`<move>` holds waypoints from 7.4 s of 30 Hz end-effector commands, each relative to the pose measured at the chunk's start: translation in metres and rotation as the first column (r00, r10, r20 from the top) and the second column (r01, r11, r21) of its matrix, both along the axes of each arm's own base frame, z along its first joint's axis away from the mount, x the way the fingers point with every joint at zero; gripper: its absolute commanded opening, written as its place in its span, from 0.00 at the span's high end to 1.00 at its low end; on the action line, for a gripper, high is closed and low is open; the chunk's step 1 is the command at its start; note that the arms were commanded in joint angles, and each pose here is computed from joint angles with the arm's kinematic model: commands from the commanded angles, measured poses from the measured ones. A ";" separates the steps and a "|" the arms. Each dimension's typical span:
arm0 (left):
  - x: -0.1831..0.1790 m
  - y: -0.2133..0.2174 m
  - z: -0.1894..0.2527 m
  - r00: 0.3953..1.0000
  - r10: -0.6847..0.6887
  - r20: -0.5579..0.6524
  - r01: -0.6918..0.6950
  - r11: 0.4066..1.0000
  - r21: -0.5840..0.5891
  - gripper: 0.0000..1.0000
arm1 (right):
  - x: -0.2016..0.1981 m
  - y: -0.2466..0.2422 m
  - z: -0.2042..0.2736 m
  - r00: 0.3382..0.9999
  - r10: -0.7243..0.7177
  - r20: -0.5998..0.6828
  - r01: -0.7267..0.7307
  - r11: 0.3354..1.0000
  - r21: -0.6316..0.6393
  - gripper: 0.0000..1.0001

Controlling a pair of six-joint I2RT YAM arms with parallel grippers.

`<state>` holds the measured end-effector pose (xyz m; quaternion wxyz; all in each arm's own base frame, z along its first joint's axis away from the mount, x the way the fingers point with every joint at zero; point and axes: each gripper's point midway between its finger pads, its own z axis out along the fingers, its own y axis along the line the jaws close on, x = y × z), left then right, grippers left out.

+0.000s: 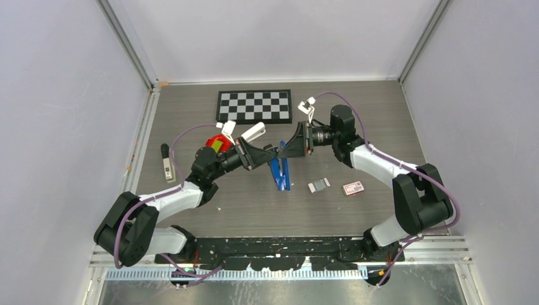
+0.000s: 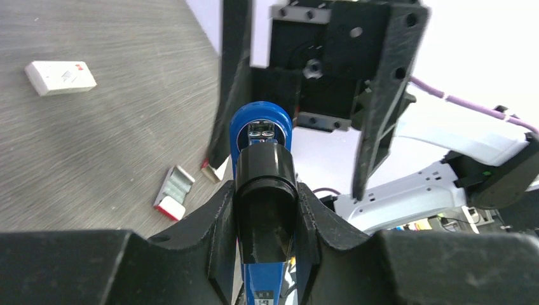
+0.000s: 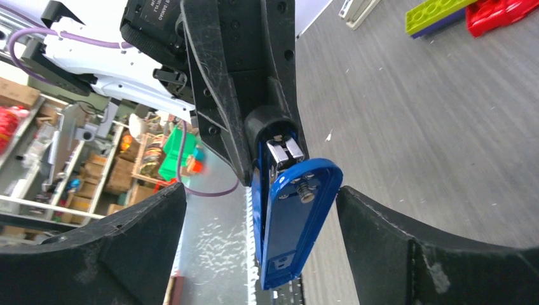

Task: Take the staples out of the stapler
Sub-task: Unload the staple at the center of the board.

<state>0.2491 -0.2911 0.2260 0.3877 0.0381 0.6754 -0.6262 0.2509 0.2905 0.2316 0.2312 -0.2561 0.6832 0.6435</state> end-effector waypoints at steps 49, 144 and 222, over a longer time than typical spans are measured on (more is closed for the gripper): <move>-0.024 0.117 0.097 0.661 0.168 0.731 -0.418 0.892 0.173 0.17 | 0.026 0.020 0.015 0.834 -0.088 -0.545 0.134 0.990 0.045 0.99; -0.013 0.045 0.034 0.371 -0.458 0.808 -0.447 0.675 0.588 1.00 | 0.106 -0.076 -0.024 0.755 -0.348 -0.555 0.379 0.923 -0.063 0.00; -0.019 0.023 0.100 0.675 0.165 0.719 -0.283 0.958 0.045 1.00 | 0.023 -0.073 0.018 0.817 0.236 0.526 -0.237 0.969 -0.066 0.00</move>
